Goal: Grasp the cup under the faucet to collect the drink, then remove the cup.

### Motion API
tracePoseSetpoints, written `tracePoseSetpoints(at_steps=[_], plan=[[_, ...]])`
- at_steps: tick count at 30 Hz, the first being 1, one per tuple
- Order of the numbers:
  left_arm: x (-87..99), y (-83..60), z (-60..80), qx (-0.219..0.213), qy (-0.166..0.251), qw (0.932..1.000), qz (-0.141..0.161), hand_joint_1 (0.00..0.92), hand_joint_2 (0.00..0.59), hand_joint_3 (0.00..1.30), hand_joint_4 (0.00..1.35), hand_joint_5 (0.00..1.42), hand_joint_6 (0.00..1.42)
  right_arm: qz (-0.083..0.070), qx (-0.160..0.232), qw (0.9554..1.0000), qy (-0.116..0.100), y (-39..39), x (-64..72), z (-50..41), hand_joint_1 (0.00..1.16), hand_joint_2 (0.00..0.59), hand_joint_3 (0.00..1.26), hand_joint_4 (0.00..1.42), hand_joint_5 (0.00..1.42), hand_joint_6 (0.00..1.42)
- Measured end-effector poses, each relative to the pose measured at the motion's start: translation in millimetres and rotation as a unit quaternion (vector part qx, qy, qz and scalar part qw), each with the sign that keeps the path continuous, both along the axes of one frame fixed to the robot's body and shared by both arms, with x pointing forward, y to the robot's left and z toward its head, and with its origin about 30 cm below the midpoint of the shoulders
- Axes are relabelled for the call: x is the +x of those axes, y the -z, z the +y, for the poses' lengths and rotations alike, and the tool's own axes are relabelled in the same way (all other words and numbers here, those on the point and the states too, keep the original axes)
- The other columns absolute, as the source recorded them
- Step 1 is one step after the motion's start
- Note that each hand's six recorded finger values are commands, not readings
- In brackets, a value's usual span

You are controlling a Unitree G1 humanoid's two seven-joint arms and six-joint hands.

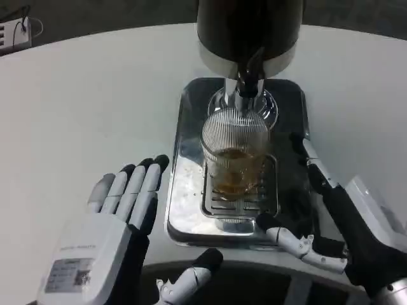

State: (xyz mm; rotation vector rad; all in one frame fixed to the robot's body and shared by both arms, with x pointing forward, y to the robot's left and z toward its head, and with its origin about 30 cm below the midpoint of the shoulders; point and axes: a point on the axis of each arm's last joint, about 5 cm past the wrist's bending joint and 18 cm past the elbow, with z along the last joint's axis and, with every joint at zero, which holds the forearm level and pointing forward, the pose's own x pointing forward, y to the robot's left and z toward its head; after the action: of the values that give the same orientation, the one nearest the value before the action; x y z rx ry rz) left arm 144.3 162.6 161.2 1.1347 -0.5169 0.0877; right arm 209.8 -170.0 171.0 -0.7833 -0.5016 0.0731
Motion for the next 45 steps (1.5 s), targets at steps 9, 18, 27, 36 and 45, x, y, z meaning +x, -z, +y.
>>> tracePoseSetpoints(at_steps=[9,18,27,36,45], plan=[[-3.0,8.1,-4.1,-0.008,0.009,0.9998,0.015,0.0,0.196,0.0,0.0,0.0,0.0,-0.001,0.012,0.9999,0.004,-4.1,16.6,6.1,0.55,0.259,0.0,0.04,0.11,0.25],[1.2,5.0,-5.1,-0.007,0.013,0.9999,0.004,0.0,0.202,0.0,0.0,0.0,0.0,-0.002,0.025,0.9997,0.003,-6.4,27.5,9.8,0.56,0.256,0.0,0.05,0.11,0.25],[1.9,4.7,-4.8,-0.008,0.01,0.9999,0.008,0.0,0.203,0.0,0.0,0.0,0.0,-0.004,0.029,0.9995,-0.014,-9.2,35.1,17.9,0.58,0.255,0.0,0.05,0.12,0.25],[1.8,5.5,-4.9,-0.01,0.004,0.9998,0.018,0.0,0.203,0.0,0.0,0.0,0.0,-0.003,0.027,0.9994,-0.02,-11.7,44.9,22.4,0.59,0.251,0.0,0.06,0.12,0.25],[1.8,5.1,-4.4,-0.008,0.003,0.9996,0.028,0.0,0.203,0.0,0.0,0.0,0.0,-0.003,0.033,0.9989,-0.033,-15.8,53.9,24.8,0.59,0.247,0.0,0.07,0.12,0.25]])
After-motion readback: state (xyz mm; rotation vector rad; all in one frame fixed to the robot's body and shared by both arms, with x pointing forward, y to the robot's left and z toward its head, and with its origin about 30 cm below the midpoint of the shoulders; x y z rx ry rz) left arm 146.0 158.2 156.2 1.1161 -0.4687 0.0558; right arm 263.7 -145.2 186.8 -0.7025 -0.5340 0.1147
